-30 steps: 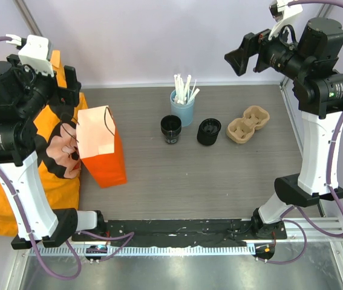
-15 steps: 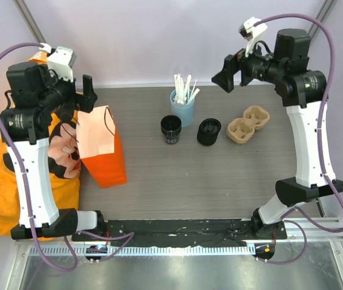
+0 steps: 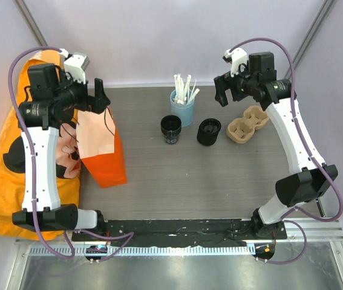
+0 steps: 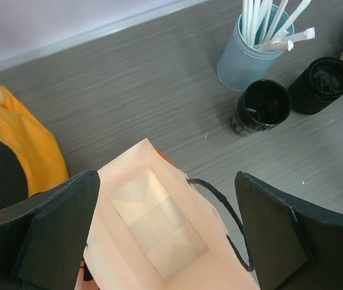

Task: Pack the takeout coffee

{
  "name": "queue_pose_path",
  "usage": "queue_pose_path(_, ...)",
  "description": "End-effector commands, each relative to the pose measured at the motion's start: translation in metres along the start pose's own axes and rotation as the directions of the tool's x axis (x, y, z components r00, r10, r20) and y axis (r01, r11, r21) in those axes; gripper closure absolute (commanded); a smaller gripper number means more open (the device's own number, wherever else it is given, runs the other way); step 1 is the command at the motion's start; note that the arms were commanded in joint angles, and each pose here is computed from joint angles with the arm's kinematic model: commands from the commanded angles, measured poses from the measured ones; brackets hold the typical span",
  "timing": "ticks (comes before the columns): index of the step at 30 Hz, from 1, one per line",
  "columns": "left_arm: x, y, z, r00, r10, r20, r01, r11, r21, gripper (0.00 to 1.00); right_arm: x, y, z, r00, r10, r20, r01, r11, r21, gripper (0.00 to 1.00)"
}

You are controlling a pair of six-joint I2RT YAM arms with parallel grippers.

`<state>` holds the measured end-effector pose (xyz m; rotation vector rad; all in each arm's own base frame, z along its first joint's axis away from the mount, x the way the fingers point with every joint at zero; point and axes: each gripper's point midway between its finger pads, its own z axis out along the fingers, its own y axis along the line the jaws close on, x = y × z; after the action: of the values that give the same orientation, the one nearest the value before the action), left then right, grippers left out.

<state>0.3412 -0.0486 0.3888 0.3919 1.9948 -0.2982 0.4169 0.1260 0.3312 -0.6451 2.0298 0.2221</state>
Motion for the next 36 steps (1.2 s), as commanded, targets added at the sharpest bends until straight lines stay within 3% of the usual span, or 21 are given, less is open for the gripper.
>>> queue_pose_path(1,-0.016,-0.008,0.007,0.998,-0.005,0.057,0.002,0.999,0.052,0.00,0.005,-0.054,-0.024,0.999,-0.007,0.032,0.001,0.978,0.207,0.00)
queue_pose_path(8,-0.021,-0.026,-0.013,0.998,-0.009,0.059,0.002,0.994,0.111,0.00,0.045,-0.081,-0.030,0.998,0.061,-0.026,-0.051,0.961,0.271,0.00)
queue_pose_path(11,-0.019,-0.041,-0.023,0.999,-0.013,0.042,0.006,0.985,0.171,0.07,0.049,-0.081,-0.033,0.997,0.067,-0.029,-0.056,0.958,0.280,0.00)
queue_pose_path(18,0.002,-0.054,-0.025,0.998,-0.015,-0.069,0.029,0.978,0.209,0.32,0.052,-0.087,-0.041,0.997,0.073,-0.032,-0.059,0.947,0.316,0.00)
queue_pose_path(26,0.016,-0.070,-0.028,0.991,0.007,-0.131,0.026,0.969,0.245,0.42,0.068,-0.094,-0.041,0.995,0.075,-0.069,-0.047,0.939,0.340,0.00)
queue_pose_path(32,0.023,-0.072,-0.022,0.987,0.020,-0.158,0.019,0.971,0.240,0.55,0.085,-0.100,-0.031,0.991,0.074,-0.113,-0.031,0.940,0.341,0.00)
queue_pose_path(36,0.025,-0.066,-0.019,0.986,0.030,-0.166,0.004,0.980,0.200,0.56,0.089,-0.100,-0.028,0.990,0.075,-0.119,-0.031,0.941,0.336,0.00)
